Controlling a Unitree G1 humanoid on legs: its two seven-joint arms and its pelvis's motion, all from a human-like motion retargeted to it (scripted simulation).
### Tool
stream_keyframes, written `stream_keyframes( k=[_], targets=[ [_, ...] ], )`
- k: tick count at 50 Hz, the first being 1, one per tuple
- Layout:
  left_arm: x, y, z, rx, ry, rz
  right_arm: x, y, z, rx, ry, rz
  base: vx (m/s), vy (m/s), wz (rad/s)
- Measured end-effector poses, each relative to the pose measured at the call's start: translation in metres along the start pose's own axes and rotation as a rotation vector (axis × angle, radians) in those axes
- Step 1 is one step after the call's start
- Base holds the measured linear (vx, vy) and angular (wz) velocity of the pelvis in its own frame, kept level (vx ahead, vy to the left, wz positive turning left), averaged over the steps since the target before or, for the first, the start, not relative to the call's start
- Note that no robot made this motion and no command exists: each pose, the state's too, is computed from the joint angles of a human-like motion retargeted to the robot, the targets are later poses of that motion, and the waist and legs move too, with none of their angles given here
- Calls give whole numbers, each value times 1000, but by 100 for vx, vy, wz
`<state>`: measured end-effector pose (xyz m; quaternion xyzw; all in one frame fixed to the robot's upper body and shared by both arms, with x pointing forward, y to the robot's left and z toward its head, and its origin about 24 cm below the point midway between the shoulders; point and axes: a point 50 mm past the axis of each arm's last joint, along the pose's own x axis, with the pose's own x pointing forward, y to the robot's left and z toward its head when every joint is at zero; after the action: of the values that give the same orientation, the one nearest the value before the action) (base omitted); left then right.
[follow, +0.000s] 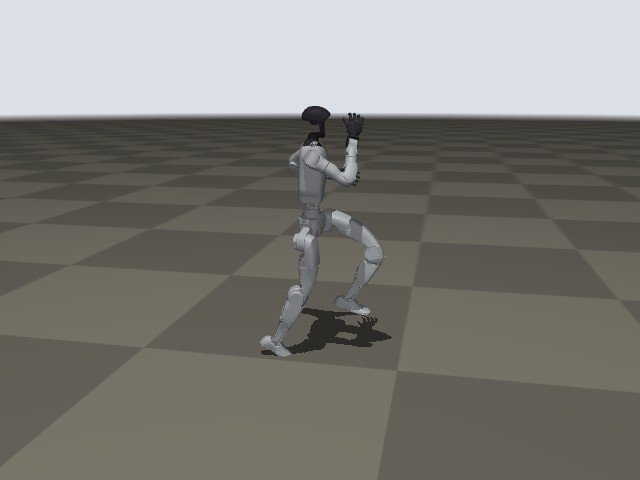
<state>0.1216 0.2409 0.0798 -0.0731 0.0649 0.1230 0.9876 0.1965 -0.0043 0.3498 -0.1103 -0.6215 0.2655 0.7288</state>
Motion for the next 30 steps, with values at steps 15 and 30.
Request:
stream_keyframes(
  k=[15, 30],
  targets=[
    [52, -49, -76, 211, 60, 11, -165, 46, -54, 253, 629, -12, 100, 12, 30],
    [68, -200, 130, -145, -860, -495, -372, -81, 100, -116, 1725, -272, 109, -9, 63]
  ],
)
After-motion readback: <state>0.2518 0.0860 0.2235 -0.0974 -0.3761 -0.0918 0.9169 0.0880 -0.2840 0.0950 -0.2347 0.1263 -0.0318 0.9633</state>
